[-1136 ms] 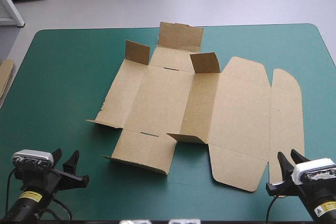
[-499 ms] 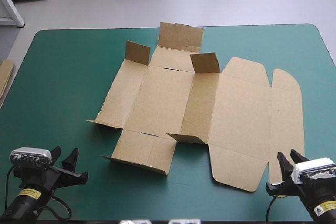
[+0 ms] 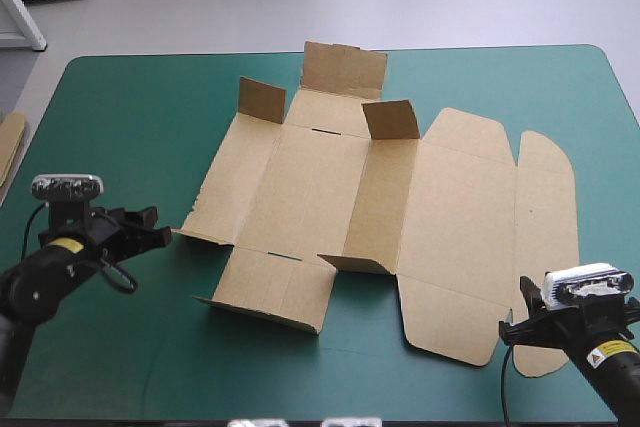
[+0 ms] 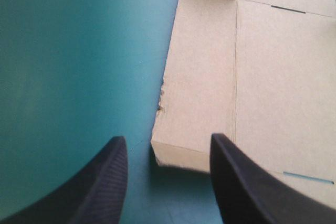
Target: Fold the box
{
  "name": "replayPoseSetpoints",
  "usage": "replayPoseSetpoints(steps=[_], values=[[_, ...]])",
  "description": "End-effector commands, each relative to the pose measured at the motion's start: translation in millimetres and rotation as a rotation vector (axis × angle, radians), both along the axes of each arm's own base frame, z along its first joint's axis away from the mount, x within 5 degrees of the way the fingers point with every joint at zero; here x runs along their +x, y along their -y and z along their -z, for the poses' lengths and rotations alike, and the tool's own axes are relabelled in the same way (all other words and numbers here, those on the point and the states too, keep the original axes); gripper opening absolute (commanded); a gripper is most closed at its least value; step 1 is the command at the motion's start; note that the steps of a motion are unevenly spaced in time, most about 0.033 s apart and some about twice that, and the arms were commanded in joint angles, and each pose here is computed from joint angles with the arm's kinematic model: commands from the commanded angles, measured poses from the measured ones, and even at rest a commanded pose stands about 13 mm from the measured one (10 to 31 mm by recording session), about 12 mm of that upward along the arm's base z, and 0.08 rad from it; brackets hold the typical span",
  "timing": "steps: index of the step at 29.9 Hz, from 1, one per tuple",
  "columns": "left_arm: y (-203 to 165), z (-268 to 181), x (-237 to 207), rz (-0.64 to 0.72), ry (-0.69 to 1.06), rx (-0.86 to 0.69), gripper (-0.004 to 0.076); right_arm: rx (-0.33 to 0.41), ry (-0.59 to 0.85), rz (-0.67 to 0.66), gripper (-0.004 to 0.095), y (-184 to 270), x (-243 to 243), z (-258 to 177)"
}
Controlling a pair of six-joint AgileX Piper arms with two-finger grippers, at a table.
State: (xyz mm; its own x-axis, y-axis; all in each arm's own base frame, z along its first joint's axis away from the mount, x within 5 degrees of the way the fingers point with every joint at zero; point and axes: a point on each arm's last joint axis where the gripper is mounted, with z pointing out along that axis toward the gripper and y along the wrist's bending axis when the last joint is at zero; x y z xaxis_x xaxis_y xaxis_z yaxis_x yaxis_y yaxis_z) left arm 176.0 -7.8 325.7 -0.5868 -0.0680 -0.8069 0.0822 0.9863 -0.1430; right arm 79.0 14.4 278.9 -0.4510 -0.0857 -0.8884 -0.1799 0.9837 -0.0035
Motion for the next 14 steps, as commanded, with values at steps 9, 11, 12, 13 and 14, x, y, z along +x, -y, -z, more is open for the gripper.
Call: replayPoseSetpoints(steps=[9,11,12,13,14], values=[[3,-23,123,0.079,-0.131,-0.078,0.0359,0.02,0.053,0.01,0.0348,-2,19,-24],[4,-21,135,0.109,-0.158,-0.095,0.0359,0.025,0.051,0.012,0.0396,-2,19,-25],[2,-19,140,0.12,-0.173,-0.11,0.0359,0.03,0.048,0.014,0.0431,-2,19,-25],[0,-16,144,0.131,-0.184,-0.12,0.0359,0.042,0.046,0.02,0.0461,-2,19,-25],[-5,-12,149,0.132,-0.196,-0.148,0.0359,0.056,0.039,0.027,0.0495,-2,19,-24]])
